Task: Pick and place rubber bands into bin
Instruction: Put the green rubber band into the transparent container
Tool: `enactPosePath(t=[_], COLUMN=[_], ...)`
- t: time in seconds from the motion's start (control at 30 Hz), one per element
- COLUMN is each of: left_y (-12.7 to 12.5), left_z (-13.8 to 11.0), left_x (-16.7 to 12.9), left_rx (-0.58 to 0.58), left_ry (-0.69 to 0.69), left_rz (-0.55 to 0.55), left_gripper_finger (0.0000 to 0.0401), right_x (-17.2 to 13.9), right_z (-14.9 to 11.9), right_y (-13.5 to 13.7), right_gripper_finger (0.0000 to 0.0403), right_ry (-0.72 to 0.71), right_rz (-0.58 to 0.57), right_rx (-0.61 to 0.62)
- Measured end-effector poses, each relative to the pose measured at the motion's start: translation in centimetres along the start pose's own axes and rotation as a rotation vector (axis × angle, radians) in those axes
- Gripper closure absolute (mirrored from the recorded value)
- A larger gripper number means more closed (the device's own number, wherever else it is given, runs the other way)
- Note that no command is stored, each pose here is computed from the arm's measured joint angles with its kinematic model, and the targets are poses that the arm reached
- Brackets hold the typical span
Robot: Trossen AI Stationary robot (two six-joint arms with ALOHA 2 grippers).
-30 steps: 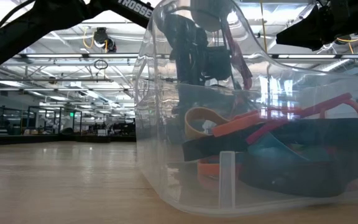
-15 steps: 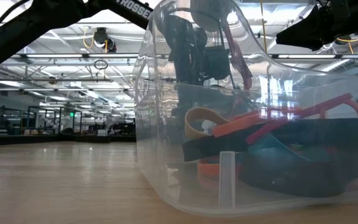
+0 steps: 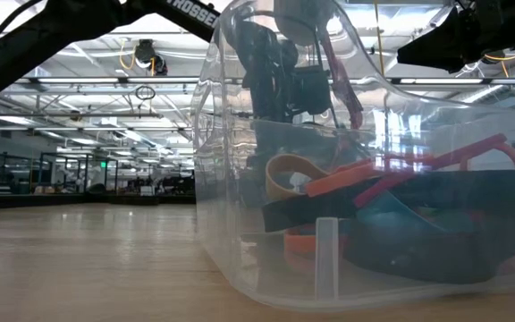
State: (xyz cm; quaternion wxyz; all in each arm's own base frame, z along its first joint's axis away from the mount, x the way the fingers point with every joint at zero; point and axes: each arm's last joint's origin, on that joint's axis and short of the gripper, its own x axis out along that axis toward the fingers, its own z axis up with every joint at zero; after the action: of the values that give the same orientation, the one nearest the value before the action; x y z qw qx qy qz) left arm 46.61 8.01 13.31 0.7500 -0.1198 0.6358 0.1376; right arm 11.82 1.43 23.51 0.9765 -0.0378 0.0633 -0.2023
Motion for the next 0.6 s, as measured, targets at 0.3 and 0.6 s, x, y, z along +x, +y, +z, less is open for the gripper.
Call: enactPosePath(t=[0.3,0.6], left_y=[0.1,0.4], left_z=[-1.8,-6.7], left_x=[-7.4,-18.9], left_rx=[0.027,0.021], left_ry=[0.017,-0.025], left_rz=[0.034,0.124], left_gripper_finger=[0.0399,0.0399], right_x=[0.0,0.0], right_z=[0.0,0.0], right_y=[0.0,0.0], right_gripper_finger=[0.0259,0.0259], right_ry=[0.000,0.000], right_rz=[0.000,0.001], right_rx=[-0.002,-0.004])
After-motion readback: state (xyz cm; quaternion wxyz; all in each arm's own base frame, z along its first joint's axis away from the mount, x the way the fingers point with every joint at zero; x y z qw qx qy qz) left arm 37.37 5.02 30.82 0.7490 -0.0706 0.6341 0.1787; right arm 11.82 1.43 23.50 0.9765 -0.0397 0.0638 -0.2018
